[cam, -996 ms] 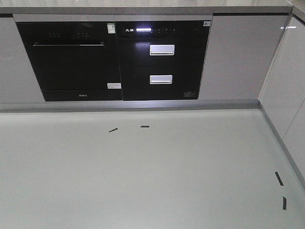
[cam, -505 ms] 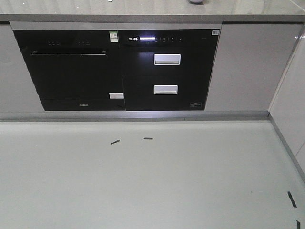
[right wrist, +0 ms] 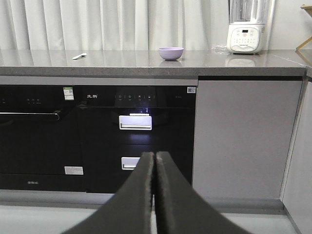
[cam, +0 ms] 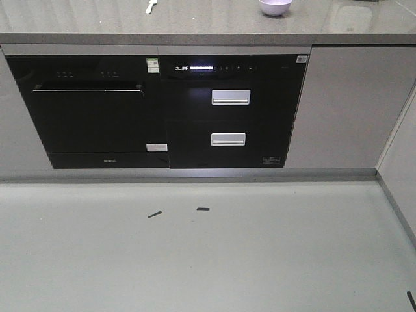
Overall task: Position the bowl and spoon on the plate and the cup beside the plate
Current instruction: 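Drive the base toward the counter with the spoon and bowl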
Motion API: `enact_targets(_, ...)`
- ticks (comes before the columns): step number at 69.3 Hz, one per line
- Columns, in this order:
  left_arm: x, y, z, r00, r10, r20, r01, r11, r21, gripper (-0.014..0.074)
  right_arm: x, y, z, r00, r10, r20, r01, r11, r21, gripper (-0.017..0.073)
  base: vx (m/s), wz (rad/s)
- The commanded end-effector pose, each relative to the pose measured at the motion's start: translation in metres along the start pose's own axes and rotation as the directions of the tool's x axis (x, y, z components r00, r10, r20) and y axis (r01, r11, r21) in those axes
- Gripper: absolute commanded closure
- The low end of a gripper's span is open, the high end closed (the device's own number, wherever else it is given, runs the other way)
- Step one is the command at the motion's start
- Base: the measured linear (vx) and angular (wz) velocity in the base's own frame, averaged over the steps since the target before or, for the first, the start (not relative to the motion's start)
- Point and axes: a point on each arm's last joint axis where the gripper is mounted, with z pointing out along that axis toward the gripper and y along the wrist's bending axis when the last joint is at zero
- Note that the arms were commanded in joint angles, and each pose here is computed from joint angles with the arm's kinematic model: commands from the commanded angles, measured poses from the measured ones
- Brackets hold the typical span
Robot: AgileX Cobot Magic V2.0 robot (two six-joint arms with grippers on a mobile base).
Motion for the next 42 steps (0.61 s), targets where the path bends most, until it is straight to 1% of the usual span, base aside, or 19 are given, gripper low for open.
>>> enact_targets(1,-0.0104,0.0005,-0.0018,0.995,-0.007,0.097,0.007,1.0,-0.004,0.06,-0.0058,-0.0001,-0.0008,0.997,-0.003,0.078,0.003,1.0,0.003,0.0568,0.26,-0.03)
enact_targets(42,-0.0104,0.0005,-0.0018,0.995,-0.007,0.097,0.007,1.0,-0.004,0.06,-0.0058,-0.0001,-0.0008,0.997,-0.003,0.078,0.003,1.0,0.003,0.0568,0.25,-0.04)
